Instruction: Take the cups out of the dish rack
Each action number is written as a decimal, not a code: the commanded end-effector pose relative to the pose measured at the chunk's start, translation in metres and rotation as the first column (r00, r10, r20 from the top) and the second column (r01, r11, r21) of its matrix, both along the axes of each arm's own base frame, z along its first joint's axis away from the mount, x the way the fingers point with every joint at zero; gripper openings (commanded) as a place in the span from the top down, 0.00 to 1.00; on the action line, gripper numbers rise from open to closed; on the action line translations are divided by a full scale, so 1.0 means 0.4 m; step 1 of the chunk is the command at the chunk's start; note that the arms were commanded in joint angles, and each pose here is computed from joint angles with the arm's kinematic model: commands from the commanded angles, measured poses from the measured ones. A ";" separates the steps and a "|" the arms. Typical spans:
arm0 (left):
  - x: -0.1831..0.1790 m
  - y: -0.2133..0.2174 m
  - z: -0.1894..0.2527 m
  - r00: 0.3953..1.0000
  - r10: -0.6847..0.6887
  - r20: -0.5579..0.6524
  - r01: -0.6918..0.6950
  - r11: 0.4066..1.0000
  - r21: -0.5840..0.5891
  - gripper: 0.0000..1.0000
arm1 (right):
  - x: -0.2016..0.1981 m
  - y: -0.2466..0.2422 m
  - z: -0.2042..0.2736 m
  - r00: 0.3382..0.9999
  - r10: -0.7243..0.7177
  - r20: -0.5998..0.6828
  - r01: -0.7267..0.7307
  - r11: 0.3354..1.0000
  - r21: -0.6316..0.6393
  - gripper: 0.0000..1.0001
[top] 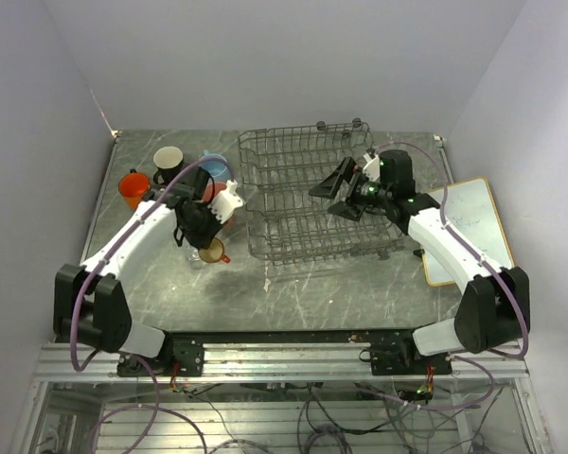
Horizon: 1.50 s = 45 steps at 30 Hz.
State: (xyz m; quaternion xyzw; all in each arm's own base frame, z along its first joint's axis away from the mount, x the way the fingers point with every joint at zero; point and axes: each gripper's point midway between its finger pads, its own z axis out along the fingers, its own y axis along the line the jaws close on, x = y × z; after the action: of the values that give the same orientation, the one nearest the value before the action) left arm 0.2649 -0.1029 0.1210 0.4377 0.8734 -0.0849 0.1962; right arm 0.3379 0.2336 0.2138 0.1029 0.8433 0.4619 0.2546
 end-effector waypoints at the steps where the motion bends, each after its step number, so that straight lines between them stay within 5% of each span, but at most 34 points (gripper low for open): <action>1: 0.069 -0.004 -0.018 0.997 -0.024 0.075 0.017 0.996 0.091 0.93 | -0.011 -0.068 0.006 0.999 -0.037 0.039 0.040 0.995 -0.094 0.00; 14: 0.095 -0.082 -0.121 0.995 -0.103 0.020 0.098 0.980 0.172 0.92 | -0.040 -0.162 0.050 0.992 -0.096 0.083 0.108 0.982 -0.156 0.00; 24: 0.097 -0.081 -0.150 0.994 -0.106 0.007 0.102 0.976 0.192 0.74 | -0.041 -0.194 0.065 0.990 -0.109 0.090 0.123 0.979 -0.164 0.00; 33: 0.104 -0.109 -0.071 0.990 -0.125 0.063 0.117 0.985 0.126 0.27 | -0.038 -0.201 0.075 0.989 -0.111 0.094 0.126 0.978 -0.165 0.00; 41: 0.126 -0.123 0.111 0.965 -0.078 0.249 0.071 0.997 0.036 0.21 | -0.023 -0.237 0.080 0.982 -0.149 0.118 0.173 0.957 -0.232 0.00; 45: 0.175 -0.111 0.214 0.877 0.116 0.467 -0.065 0.990 -0.125 0.07 | -0.005 -0.326 0.045 0.948 -0.261 0.181 0.312 0.871 -0.379 0.00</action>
State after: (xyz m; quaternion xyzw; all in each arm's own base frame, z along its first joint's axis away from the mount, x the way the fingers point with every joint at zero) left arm 0.3174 -0.1452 0.1632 0.4663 0.8288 -0.0125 0.3091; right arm 0.3304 0.1407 0.2339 0.1237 0.8725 0.3349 0.3337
